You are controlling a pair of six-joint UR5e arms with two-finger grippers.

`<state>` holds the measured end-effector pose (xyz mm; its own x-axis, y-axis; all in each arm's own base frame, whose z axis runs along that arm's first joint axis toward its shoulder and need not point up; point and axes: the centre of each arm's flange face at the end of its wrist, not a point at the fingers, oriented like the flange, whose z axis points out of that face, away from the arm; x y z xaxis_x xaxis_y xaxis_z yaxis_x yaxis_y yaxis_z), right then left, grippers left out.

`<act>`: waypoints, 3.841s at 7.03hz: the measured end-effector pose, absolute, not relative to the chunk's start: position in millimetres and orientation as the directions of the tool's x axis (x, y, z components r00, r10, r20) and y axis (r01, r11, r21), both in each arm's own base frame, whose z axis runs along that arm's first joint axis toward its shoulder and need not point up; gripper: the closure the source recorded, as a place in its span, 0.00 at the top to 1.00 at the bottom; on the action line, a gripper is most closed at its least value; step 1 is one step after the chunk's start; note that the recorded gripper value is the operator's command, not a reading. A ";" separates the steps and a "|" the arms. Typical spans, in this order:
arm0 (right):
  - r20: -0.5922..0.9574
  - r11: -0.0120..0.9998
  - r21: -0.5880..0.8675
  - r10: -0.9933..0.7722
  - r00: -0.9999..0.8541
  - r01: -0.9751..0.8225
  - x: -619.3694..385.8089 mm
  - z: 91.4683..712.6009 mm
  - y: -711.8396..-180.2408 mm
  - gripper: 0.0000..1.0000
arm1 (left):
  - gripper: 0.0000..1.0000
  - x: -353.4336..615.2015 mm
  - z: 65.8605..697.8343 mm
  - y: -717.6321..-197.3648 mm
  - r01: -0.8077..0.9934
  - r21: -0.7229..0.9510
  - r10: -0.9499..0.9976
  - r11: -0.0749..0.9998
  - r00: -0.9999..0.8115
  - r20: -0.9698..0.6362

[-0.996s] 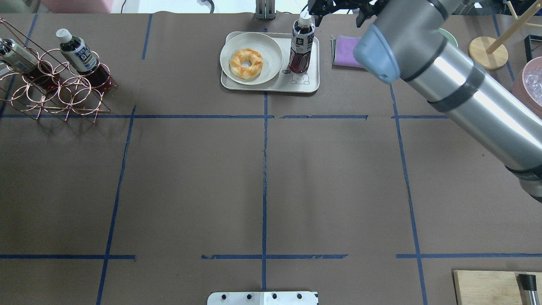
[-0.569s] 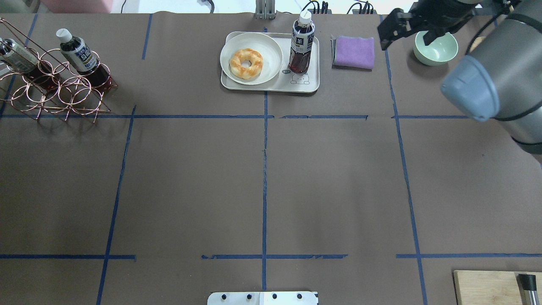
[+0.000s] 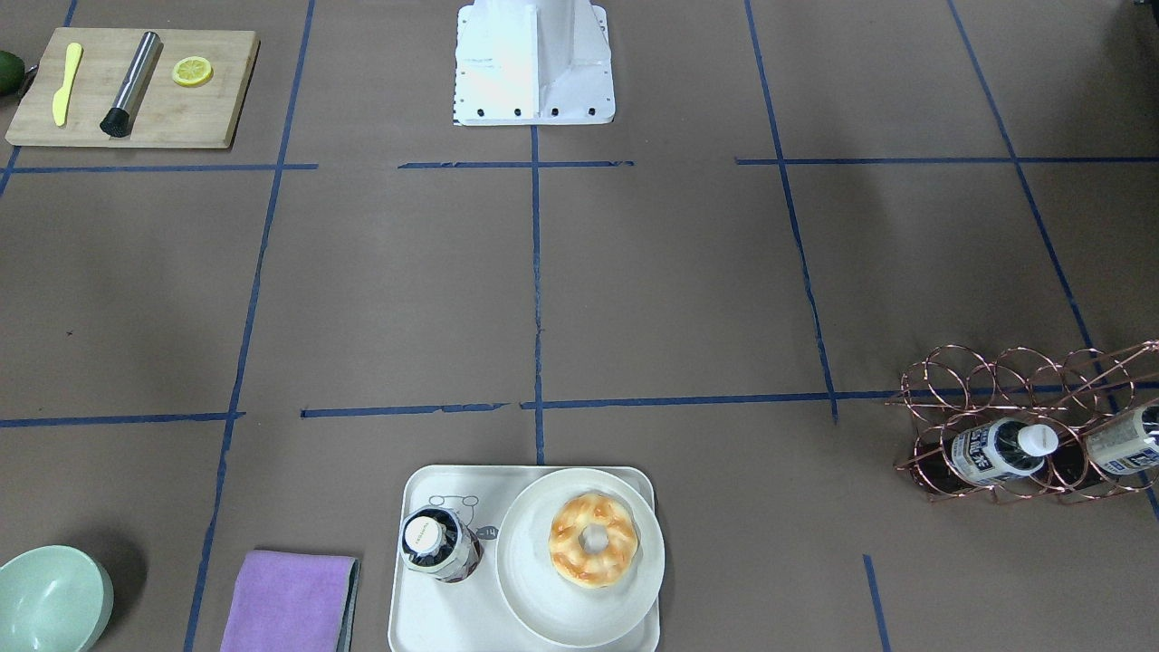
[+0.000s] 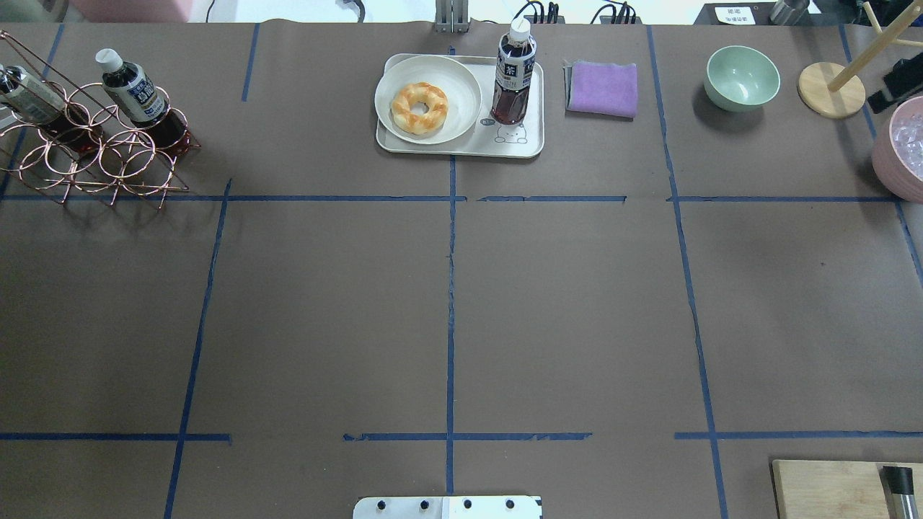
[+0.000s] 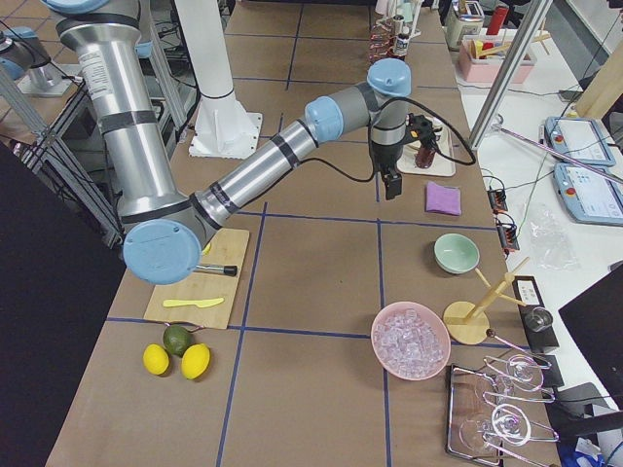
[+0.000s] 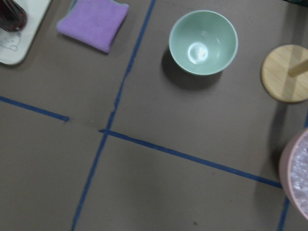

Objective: Place tea on tray

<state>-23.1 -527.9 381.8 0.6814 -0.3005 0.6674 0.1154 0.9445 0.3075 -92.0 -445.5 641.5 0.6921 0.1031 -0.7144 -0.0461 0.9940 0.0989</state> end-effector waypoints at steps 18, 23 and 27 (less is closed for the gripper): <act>0.776 0.998 0.046 -0.003 0.630 -0.051 105.7 671.7 -456.5 1.00 | 1.00 -89.5 639.3 -441.2 0.007 0.062 0.042 0.998 0.663 -0.747; 0.765 0.998 0.010 0.031 0.644 -0.060 112.5 662.5 -458.1 1.00 | 1.00 -89.0 641.0 -441.7 0.005 0.058 0.040 0.998 0.664 -0.747; 0.761 0.998 0.013 0.027 0.648 -0.057 112.4 663.5 -459.0 1.00 | 1.00 -88.7 647.8 -440.7 0.006 0.042 0.028 0.999 0.664 -0.747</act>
<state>112.4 -459.0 663.5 0.6481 0.0273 0.7611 -0.0572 0.9983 0.0128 -88.7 -440.7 647.8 0.6640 0.0275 -0.7472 0.0060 0.9991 0.0422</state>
